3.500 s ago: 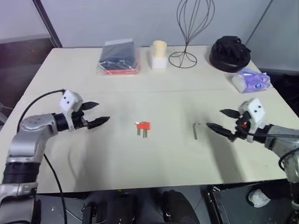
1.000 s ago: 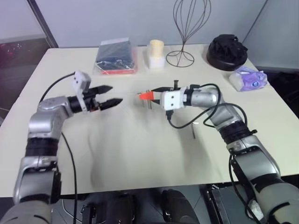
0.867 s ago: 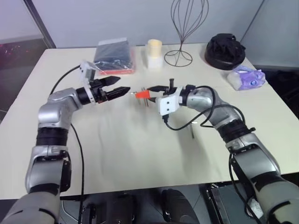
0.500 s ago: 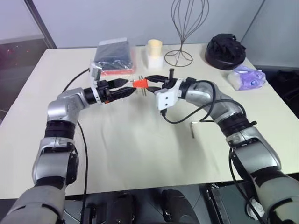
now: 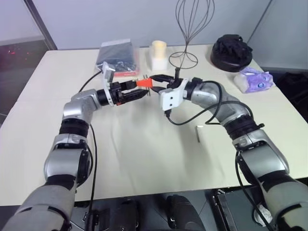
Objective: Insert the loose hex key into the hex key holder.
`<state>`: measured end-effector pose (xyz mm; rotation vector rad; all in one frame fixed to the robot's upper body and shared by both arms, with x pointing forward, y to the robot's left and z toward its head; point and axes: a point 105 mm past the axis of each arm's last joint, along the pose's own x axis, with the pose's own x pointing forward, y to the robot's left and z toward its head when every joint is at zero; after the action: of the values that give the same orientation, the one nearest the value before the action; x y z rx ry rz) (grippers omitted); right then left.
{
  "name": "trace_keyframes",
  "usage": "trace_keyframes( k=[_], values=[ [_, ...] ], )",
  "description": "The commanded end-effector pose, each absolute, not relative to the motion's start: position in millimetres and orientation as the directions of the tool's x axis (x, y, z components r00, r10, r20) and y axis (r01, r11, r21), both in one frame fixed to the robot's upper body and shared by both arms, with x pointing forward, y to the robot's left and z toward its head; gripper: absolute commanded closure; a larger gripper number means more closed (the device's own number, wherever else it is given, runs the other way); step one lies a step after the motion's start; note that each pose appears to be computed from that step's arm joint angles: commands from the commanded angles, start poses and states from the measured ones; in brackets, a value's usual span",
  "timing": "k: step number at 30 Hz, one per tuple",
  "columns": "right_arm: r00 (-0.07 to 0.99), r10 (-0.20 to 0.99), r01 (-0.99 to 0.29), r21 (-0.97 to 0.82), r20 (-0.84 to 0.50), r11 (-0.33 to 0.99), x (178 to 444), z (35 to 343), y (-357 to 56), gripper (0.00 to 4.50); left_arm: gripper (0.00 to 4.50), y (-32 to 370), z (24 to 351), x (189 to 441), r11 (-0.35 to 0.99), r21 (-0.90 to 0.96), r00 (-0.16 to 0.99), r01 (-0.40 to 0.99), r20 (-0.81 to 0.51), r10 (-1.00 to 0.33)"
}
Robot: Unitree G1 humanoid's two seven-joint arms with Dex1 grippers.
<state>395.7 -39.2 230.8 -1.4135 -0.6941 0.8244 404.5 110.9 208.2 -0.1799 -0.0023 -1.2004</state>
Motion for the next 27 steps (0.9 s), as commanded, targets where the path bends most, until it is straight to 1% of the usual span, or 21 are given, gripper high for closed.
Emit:
trace_keyframes(
  k=[1,3,14,17,19,20,21,22,27],
  values=[
    [0.529,0.848,-0.015,-0.999,0.021,0.034,390,258,-32,3.45,0.54,107,226,407,0.342,-0.09,0.352,0.935,0.141,-0.925],
    [0.526,0.85,-0.018,-0.999,0.018,0.033,389,257,-31,3.45,1.27,105,228,408,0.342,-0.09,0.352,0.935,0.15,-0.924],
    [0.521,0.854,-0.03,-0.999,0.007,0.027,386,253,-30,3.45,1.27,104,228,408,0.335,-0.087,0.345,0.938,0.158,-0.925],
    [0.519,0.855,-0.034,-0.999,0.004,0.026,386,251,-30,3.45,2.11,103,230,409,0.337,-0.084,0.346,0.938,0.168,-0.923],
    [0.52,0.854,-0.042,-0.999,-0.004,0.021,386,249,-30,3.45,3.16,103,231,409,0.337,-0.081,0.346,0.938,0.173,-0.922],
    [0.52,0.854,-0.047,-0.999,-0.01,0.017,386,247,-30,3.45,3.75,103,232,409,0.336,-0.081,0.345,0.938,0.175,-0.922],
    [0.52,0.854,-0.051,-0.999,-0.016,0.012,386,245,-30,3.45,4.2,103,233,409,0.331,-0.082,0.341,0.94,0.18,-0.923],
    [0.519,0.854,-0.056,-0.998,-0.022,0.009,385,244,-30,3.45,4.46,103,233,408,0.33,-0.082,0.339,0.941,0.181,-0.923],
    [0.514,0.857,-0.067,-0.998,-0.031,0.004,384,240,-29,3.45,4.46,102,233,409,0.329,-0.08,0.339,0.941,0.182,-0.923]
  ],
)
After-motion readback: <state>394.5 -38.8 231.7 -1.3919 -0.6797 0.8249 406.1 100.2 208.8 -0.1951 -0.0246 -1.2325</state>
